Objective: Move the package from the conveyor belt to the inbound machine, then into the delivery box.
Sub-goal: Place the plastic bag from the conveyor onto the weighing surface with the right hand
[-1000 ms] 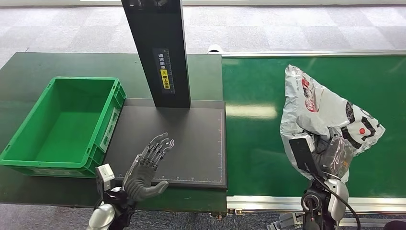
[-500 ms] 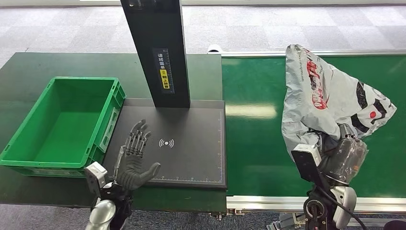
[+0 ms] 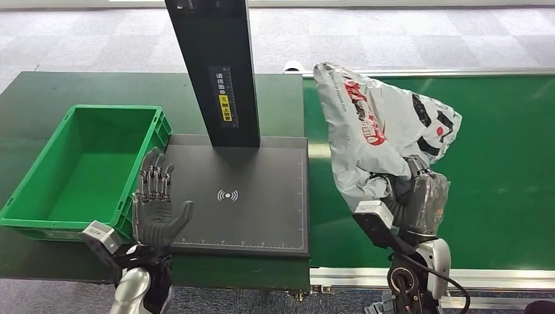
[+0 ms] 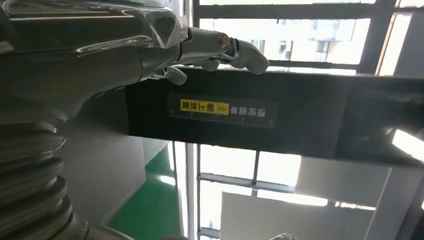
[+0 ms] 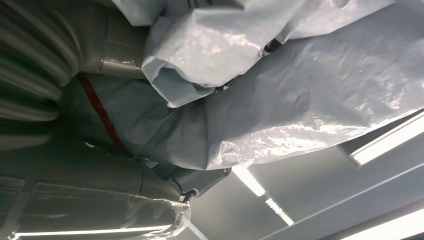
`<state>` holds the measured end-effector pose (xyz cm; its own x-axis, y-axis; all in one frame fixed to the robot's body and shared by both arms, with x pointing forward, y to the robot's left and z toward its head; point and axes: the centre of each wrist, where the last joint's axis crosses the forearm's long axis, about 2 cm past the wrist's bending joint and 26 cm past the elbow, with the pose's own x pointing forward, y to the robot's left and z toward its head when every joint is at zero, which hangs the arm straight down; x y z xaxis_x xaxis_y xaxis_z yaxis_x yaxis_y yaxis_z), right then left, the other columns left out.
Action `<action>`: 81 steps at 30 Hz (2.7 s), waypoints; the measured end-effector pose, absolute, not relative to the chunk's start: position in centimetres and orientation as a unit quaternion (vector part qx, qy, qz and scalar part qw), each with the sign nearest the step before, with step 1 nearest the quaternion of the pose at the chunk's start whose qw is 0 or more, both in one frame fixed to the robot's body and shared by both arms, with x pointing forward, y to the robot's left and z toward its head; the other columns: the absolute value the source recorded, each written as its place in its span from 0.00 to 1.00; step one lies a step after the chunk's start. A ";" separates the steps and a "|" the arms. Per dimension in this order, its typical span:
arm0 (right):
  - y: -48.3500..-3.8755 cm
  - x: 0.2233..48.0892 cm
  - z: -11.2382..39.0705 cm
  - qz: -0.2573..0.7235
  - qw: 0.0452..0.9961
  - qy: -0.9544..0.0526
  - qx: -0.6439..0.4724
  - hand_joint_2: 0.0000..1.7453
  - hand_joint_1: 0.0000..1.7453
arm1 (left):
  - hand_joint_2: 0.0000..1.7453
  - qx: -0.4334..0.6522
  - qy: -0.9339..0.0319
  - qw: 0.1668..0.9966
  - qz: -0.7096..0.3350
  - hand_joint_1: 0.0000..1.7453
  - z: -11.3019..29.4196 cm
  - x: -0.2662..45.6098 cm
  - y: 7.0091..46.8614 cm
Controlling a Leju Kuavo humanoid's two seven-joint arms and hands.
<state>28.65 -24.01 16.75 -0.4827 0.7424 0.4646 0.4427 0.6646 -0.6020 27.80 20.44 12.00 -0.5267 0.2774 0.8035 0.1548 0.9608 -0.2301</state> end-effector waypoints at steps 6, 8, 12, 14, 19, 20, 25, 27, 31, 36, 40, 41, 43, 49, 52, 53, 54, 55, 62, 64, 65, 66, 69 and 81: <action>-19.6 30.0 16.6 0.298 0.335 -0.842 -0.301 1.00 1.00 | 1.00 -0.107 -0.881 0.452 0.095 0.00 12.0 27.8 20.9; -18.4 30.2 16.1 0.326 0.329 -0.839 -0.285 1.00 1.00 | 1.00 -0.102 -0.884 0.445 0.100 0.00 12.1 27.8 21.0; -17.1 30.4 15.5 0.355 0.323 -0.836 -0.265 1.00 1.00 | 1.00 -0.098 -0.887 0.440 0.101 0.00 12.2 27.8 21.3; -16.8 30.4 15.2 0.363 0.322 -0.835 -0.260 1.00 1.00 | 1.00 -0.097 -0.887 0.440 0.100 0.00 12.2 27.8 21.4; -16.5 30.5 14.8 0.383 0.320 -0.829 -0.253 1.00 1.00 | 1.00 -0.096 -0.888 0.439 0.101 0.00 12.1 27.8 21.5; -16.3 30.5 14.7 0.394 0.317 -0.826 -0.250 1.00 1.00 | 1.00 -0.097 -0.888 0.439 0.102 0.00 12.1 27.8 21.5; -14.4 31.0 13.4 0.478 0.295 -0.791 -0.241 1.00 1.00 | 1.00 -0.098 -0.887 0.438 0.106 0.00 12.0 27.6 21.5; -13.3 31.5 12.7 0.529 0.282 -0.766 -0.234 1.00 1.00 | 1.00 -0.099 -0.887 0.438 0.107 0.00 12.0 27.5 21.5; -11.1 32.3 11.4 0.612 0.256 -0.716 -0.216 1.00 1.00 | 1.00 -0.108 -0.885 0.439 0.111 0.00 11.9 27.4 21.5; -9.3 33.6 10.9 0.683 0.240 -0.662 -0.193 1.00 1.00 | 1.00 -0.141 -0.882 0.438 0.104 0.00 11.9 27.8 20.9; -7.7 34.4 11.2 0.722 0.230 -0.626 -0.185 1.00 1.00 | 1.00 -0.161 -0.882 0.434 0.090 0.00 12.4 28.6 19.9; -7.4 34.4 11.2 0.731 0.227 -0.617 -0.182 1.00 1.00 | 1.00 -0.165 -0.882 0.433 0.088 0.00 12.5 28.8 19.7; -6.7 34.4 11.3 0.743 0.218 -0.608 -0.176 1.00 1.00 | 1.00 -0.172 -0.880 0.433 0.086 0.00 12.6 29.2 19.4; -4.9 33.6 11.4 0.737 0.187 -0.631 -0.157 1.00 1.00 | 1.00 -0.188 -0.876 0.438 0.076 0.00 12.5 29.7 18.8; -4.3 33.3 11.4 0.719 0.180 -0.651 -0.163 1.00 0.68 | 1.00 -0.196 -0.874 0.439 0.073 0.00 12.6 30.1 18.5; -4.2 33.2 11.5 0.711 0.178 -0.659 -0.168 1.00 0.43 | 1.00 -0.199 -0.873 0.439 0.071 0.00 12.6 30.2 18.4; -4.2 33.2 11.5 0.702 0.177 -0.668 -0.172 1.00 0.18 | 1.00 -0.202 -0.872 0.440 0.070 0.00 12.6 30.3 18.3; -4.2 33.2 11.5 0.694 0.177 -0.675 -0.175 1.00 0.00 | 1.00 -0.205 -0.872 0.440 0.068 0.00 12.6 30.5 18.2; -4.5 33.4 11.5 0.661 0.206 -0.703 -0.158 1.00 0.00 | 1.00 -0.216 -0.868 0.443 0.059 0.00 12.8 31.6 17.8; -4.6 33.6 11.6 0.662 0.218 -0.700 -0.158 1.00 0.00 | 1.00 -0.216 -0.868 0.444 0.057 0.00 12.9 31.9 17.7; -4.7 33.7 11.6 0.664 0.223 -0.696 -0.159 1.00 0.00 | 1.00 -0.216 -0.868 0.444 0.056 0.00 12.8 31.9 17.7; -4.9 33.8 11.6 0.665 0.227 -0.693 -0.160 1.00 0.00 | 1.00 -0.217 -0.867 0.445 0.056 0.00 12.8 31.9 17.7; -5.6 34.2 11.7 0.664 0.234 -0.691 -0.163 1.00 0.00 | 1.00 -0.218 -0.865 0.448 0.055 0.00 12.6 31.9 17.7; -9.0 34.0 11.0 0.505 0.382 -0.762 0.139 1.00 0.00 | 1.00 -0.211 -0.864 0.455 0.044 0.00 12.0 31.6 18.0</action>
<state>33.98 -9.00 10.98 -0.6701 0.1734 0.7218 -0.5975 0.4511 -0.6630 31.55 18.02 11.98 -0.4959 0.4050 0.7681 0.3251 0.9068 -0.2683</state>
